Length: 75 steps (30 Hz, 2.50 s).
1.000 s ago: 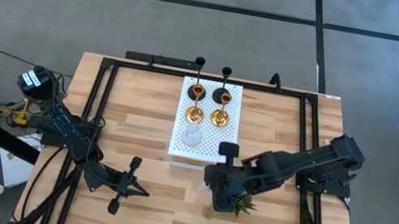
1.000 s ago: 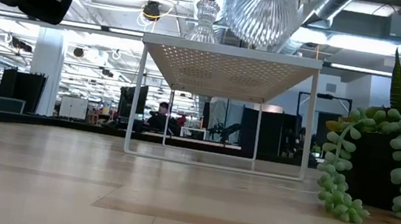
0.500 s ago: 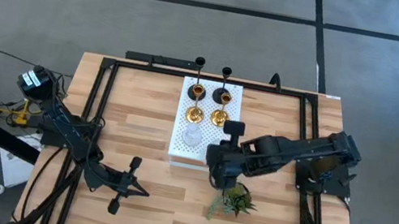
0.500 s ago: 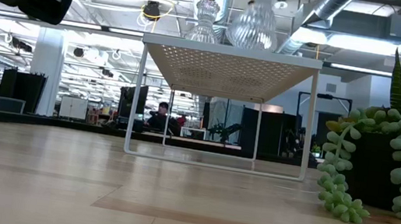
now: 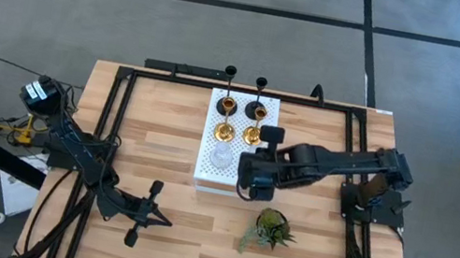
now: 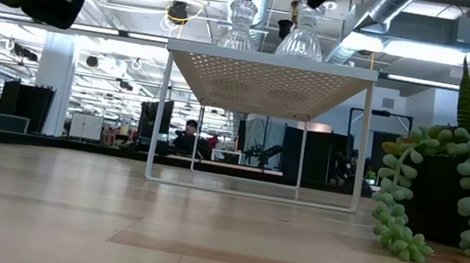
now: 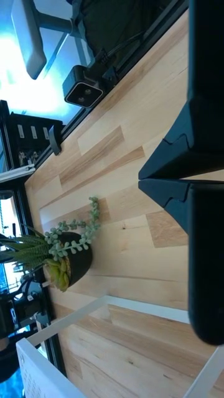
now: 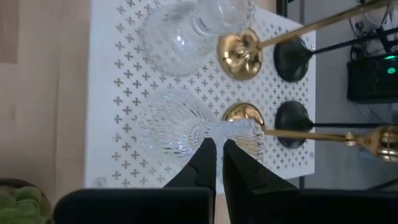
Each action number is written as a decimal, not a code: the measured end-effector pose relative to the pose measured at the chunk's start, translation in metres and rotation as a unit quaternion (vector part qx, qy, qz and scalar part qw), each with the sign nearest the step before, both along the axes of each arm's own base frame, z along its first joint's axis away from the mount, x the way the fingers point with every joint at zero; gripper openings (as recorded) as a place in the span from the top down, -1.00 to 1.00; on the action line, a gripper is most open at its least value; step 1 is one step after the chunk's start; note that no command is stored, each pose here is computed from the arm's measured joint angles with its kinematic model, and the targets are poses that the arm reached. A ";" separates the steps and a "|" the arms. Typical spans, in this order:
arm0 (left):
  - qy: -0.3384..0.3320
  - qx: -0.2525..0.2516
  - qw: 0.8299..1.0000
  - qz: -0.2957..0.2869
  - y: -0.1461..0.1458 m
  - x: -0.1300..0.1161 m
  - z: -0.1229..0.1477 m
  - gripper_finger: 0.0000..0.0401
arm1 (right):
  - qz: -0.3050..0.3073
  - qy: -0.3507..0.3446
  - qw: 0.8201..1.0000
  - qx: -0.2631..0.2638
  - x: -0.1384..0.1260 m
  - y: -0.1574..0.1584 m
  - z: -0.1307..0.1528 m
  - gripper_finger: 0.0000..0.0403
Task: Pick & Place candle stick holders
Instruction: Put the glass candle holder on the shelf, then return to Home Position
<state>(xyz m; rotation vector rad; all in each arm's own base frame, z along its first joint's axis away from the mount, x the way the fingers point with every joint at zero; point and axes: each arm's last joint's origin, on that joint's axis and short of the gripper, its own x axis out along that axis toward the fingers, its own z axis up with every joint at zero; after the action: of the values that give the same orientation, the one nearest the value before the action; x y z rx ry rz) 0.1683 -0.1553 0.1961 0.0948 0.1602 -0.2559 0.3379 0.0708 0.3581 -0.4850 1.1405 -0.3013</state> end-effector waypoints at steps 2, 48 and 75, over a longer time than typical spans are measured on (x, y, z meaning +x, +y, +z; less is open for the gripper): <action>0.000 -0.001 1.000 0.000 0.000 0.000 0.000 0.97 | -0.008 0.008 1.000 -0.001 -0.001 -0.004 -0.001 1.00; 0.000 -0.001 1.000 0.000 0.000 0.000 0.000 0.97 | -0.017 0.010 0.997 0.075 0.002 -0.017 -0.001 0.77; 0.000 -0.001 1.000 0.000 0.000 0.000 0.000 0.97 | -0.012 -0.017 0.997 0.072 0.007 -0.016 0.001 0.23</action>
<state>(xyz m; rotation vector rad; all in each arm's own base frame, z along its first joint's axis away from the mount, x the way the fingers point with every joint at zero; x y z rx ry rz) 0.1684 -0.1553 0.1960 0.0926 0.1608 -0.2558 0.3453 0.0547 0.3587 -0.3380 1.1276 -0.2459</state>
